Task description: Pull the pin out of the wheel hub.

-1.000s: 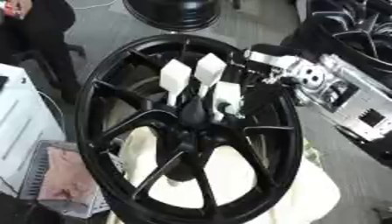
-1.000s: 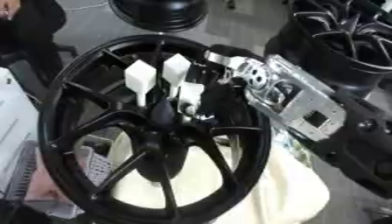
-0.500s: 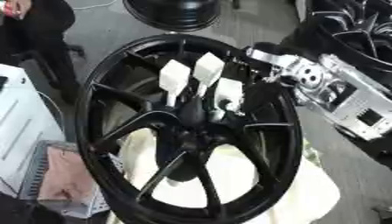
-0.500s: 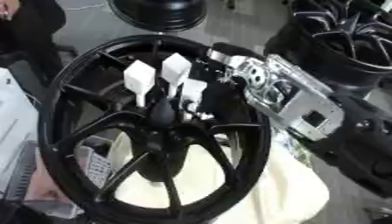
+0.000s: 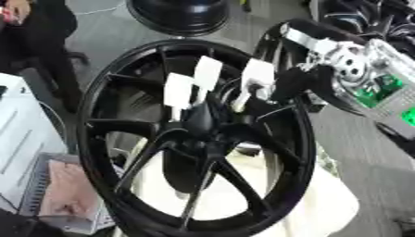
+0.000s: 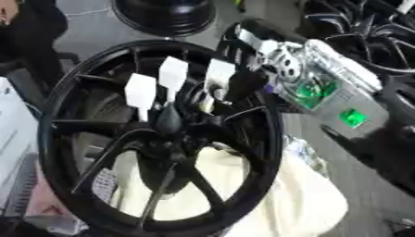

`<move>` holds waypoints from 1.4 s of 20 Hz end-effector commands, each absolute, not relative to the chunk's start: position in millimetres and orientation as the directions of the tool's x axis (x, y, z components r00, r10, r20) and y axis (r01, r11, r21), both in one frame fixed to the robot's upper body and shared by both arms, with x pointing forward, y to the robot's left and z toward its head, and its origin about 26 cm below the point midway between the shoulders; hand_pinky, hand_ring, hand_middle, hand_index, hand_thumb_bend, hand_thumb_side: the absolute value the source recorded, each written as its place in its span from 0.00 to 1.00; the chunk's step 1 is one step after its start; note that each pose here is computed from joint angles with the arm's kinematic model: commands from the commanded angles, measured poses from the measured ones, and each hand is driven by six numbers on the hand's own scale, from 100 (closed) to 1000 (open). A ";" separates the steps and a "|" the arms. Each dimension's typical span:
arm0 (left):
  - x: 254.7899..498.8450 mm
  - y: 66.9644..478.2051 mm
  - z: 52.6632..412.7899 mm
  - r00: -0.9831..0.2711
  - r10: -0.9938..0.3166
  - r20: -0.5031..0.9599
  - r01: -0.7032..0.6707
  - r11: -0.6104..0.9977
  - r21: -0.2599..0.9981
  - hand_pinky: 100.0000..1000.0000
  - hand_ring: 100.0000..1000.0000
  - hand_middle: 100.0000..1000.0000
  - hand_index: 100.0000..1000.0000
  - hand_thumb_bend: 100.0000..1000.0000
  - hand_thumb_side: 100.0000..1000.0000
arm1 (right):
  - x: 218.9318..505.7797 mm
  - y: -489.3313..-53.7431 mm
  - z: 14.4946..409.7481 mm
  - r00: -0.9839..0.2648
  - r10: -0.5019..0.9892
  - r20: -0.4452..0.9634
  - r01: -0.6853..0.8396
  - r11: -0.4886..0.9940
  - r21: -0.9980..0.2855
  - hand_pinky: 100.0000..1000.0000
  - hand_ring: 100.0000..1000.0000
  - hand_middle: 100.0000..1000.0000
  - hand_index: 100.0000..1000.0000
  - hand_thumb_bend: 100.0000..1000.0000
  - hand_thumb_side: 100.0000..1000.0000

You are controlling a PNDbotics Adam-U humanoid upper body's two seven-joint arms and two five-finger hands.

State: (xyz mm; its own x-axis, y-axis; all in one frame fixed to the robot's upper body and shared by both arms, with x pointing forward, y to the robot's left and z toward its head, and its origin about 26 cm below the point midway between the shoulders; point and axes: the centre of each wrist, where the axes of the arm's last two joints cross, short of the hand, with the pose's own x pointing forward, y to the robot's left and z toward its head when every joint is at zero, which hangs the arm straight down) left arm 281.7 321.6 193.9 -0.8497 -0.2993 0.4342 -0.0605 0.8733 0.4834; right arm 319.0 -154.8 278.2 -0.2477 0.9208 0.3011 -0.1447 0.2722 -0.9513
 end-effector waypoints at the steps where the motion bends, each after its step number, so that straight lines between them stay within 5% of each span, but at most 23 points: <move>1: 279.6 323.8 203.3 -0.862 -0.306 0.405 -0.076 0.867 0.493 0.80 0.76 0.62 0.83 0.00 0.54 | 306.9 -168.0 307.3 -0.215 0.937 0.277 -0.055 0.272 -0.961 1.00 0.43 0.27 0.33 0.14 0.00; 7: 278.7 325.9 201.9 -0.854 -0.314 0.414 -0.092 0.875 0.475 0.80 0.76 0.62 0.83 0.00 0.55 | 310.6 -196.9 331.7 -0.121 0.951 0.285 0.115 0.298 -0.948 1.00 0.41 0.28 0.38 0.08 0.00; 9: 278.2 327.5 201.5 -0.848 -0.321 0.421 -0.105 0.882 0.459 0.80 0.76 0.62 0.83 0.00 0.55 | 319.6 -213.5 335.0 -0.047 0.955 0.294 0.172 0.298 -0.939 0.19 0.42 0.29 0.40 0.05 0.00; 11: 277.1 329.6 200.2 -0.840 -0.329 0.431 -0.124 0.891 0.437 0.80 0.75 0.62 0.82 0.00 0.56 | 328.1 -233.8 338.8 0.038 0.954 0.297 0.235 0.280 -0.931 0.05 0.41 0.29 0.40 0.04 0.00; 21: 271.4 337.1 189.9 -0.817 -0.381 0.432 -0.198 0.890 0.411 0.80 0.75 0.62 0.82 0.00 0.55 | 341.2 -371.1 362.0 0.524 0.809 0.266 0.485 -0.026 -0.874 0.09 0.40 0.32 0.43 0.04 0.00; 28: 270.1 336.1 184.6 -0.810 -0.393 0.435 -0.212 0.888 0.408 0.80 0.75 0.61 0.82 0.00 0.56 | 330.9 -446.4 377.7 0.712 0.625 0.320 0.547 -0.208 -0.811 0.21 0.45 0.41 0.53 0.04 0.00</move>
